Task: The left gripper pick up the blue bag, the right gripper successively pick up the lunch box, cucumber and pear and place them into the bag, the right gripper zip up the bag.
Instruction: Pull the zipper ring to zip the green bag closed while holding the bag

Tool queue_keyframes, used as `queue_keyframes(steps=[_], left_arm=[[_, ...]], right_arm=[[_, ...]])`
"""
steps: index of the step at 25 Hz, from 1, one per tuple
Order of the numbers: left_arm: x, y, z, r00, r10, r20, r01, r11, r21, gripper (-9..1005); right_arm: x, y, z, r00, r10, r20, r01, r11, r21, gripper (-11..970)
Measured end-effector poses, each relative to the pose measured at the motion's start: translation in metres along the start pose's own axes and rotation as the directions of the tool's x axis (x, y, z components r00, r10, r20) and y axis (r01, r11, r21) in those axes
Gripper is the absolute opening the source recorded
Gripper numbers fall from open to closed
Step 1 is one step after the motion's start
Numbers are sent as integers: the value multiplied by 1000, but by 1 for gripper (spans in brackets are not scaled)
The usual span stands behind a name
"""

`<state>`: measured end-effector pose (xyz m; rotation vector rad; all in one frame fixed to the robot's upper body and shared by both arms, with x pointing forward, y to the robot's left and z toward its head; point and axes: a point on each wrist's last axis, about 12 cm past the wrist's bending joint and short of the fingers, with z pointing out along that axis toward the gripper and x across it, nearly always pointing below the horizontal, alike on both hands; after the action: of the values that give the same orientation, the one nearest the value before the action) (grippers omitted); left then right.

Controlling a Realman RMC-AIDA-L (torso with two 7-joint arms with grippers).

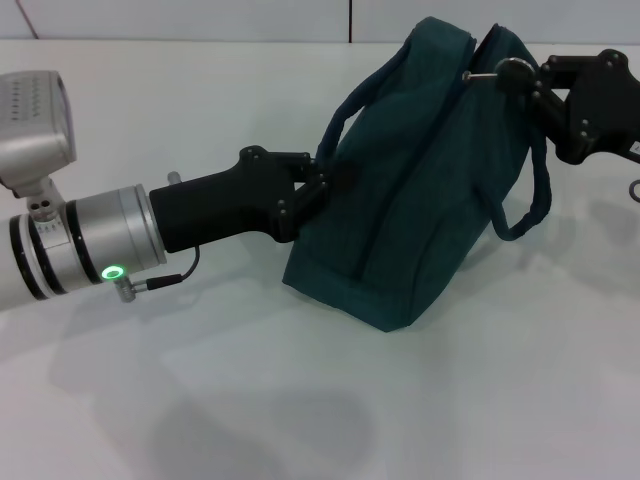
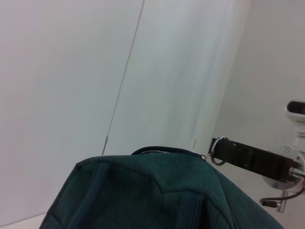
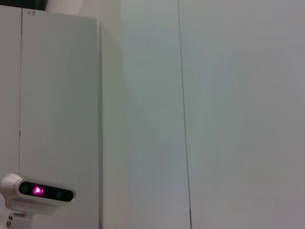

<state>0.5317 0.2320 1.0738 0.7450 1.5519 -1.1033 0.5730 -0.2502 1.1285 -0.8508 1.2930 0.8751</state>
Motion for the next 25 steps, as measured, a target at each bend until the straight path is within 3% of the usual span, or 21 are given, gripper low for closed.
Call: queue_keyframes(steps=[8, 13, 19, 25], left_arm=[[0, 0, 0, 1000, 3, -2, -3, 1000, 3, 42], [-2, -1, -3, 1000, 10, -8, -10, 1000, 27, 43], [-17, -2, -25, 999, 34, 8, -35, 994, 104, 44], [-22, -2, -40, 999, 43, -15, -42, 995, 95, 45]], right_arm=[[4, 2, 0, 1000, 17, -3, -17, 1000, 0, 9], [1, 11, 2, 999, 32, 23, -31, 997, -74, 9], [-3, 21, 4, 997, 61, 45, -53, 985, -165, 9], [-4, 23, 10, 997, 67, 30, -60, 978, -201, 9]])
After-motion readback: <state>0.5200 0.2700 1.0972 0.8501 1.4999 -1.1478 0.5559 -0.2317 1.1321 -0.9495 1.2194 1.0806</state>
